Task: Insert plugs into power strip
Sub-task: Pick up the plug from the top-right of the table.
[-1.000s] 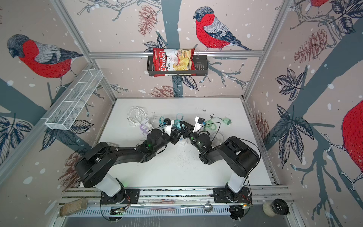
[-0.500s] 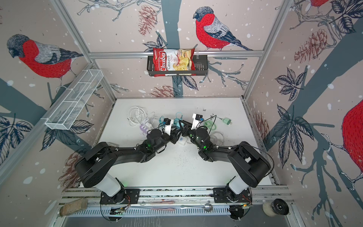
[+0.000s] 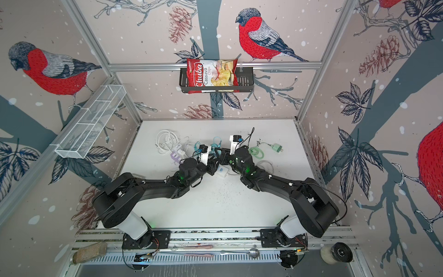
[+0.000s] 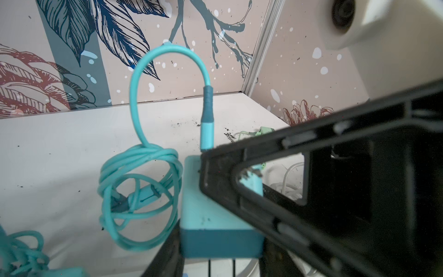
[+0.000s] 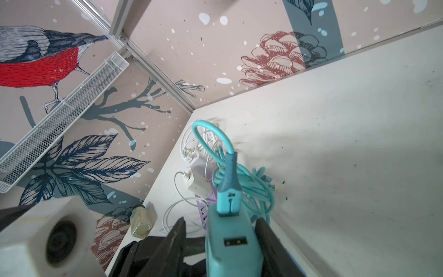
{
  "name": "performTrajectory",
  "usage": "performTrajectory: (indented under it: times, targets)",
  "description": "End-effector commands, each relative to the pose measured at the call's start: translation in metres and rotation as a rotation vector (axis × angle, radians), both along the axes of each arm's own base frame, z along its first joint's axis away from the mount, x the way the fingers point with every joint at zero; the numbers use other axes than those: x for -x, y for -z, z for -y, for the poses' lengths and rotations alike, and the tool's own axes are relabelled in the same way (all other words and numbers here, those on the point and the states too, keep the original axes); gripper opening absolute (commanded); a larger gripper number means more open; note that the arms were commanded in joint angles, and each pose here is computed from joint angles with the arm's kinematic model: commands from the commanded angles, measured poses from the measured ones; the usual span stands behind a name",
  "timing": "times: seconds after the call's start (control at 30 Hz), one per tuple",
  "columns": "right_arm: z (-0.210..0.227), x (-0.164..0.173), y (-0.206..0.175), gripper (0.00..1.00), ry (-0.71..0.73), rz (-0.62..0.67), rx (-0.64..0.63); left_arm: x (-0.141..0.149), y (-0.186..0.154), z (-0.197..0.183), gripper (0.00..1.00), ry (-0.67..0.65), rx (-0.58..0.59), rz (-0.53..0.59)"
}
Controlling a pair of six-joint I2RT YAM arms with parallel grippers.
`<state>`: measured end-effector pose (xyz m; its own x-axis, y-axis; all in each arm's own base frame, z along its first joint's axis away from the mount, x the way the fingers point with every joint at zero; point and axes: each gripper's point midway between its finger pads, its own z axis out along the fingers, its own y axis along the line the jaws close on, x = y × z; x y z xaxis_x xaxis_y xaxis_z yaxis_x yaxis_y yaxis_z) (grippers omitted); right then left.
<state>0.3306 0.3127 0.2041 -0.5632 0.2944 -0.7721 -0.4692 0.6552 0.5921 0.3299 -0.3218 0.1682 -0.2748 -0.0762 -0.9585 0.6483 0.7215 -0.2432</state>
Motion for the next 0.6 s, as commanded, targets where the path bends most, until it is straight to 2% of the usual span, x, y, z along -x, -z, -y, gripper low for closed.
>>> performTrajectory:
  times: [0.0, 0.23, 0.43, 0.57]
  targets:
    - [-0.003, 0.004, 0.003, 0.5, -0.052, -0.023, 0.058, 0.0, -0.003, -0.002, 0.22, 0.001, -0.014, 0.036]
    - [0.001, 0.0, 0.008, 0.56, -0.089, -0.053, 0.108, 0.004, -0.005, -0.001, 0.2, 0.021, -0.004, 0.047]
    - [0.028, -0.015, 0.017, 0.59, -0.12, -0.152, 0.189, 0.01, -0.003, 0.0, 0.19, 0.053, -0.036, 0.061]
    - [0.037, -0.015, 0.011, 0.6, -0.214, -0.165, 0.21, 0.013, 0.002, 0.003, 0.18, 0.083, -0.061, 0.061]
